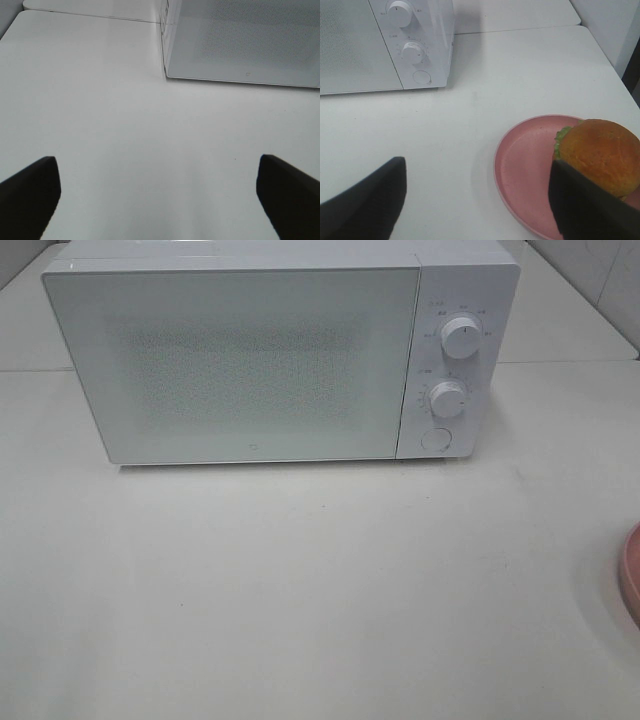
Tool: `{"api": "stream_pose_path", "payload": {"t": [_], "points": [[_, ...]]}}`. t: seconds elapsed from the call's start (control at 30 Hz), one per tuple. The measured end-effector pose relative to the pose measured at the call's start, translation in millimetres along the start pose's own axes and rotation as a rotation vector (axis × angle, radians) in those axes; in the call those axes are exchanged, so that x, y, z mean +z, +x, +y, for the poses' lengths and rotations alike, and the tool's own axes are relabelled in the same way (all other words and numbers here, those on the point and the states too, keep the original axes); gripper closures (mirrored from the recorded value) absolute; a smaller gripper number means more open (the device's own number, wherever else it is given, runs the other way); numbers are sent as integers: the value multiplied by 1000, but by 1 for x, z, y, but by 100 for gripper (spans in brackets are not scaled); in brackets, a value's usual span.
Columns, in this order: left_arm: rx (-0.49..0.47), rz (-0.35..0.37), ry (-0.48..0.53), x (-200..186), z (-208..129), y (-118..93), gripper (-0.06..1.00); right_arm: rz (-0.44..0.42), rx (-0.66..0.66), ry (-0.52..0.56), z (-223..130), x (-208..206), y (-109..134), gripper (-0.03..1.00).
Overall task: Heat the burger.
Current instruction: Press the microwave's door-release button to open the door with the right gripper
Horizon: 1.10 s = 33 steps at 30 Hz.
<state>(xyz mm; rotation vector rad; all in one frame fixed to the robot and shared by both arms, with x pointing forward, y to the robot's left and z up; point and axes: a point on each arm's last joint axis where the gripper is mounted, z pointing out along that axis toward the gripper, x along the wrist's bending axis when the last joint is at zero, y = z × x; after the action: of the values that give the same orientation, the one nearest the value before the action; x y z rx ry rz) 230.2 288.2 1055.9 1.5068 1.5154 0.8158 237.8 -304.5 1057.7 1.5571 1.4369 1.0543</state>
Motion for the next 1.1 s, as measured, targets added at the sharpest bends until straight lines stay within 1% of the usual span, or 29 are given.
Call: {"api": "stream_pose_path", "payload": {"t": [0.57, 0.77, 0.9, 1.1], "points": [[0, 0, 0, 0, 0, 0, -5, 0, 0, 0, 0, 0, 0, 21], [0, 0, 0, 0, 0, 0, -5, 6, 1, -39, 7, -3, 1, 21], [0, 0, 0, 0, 0, 0, -5, 4, -4, -8, 16, 9, 3, 21], [0, 0, 0, 0, 0, 0, -5, 8, -9, -2, 27, 23, 5, 21]]}}
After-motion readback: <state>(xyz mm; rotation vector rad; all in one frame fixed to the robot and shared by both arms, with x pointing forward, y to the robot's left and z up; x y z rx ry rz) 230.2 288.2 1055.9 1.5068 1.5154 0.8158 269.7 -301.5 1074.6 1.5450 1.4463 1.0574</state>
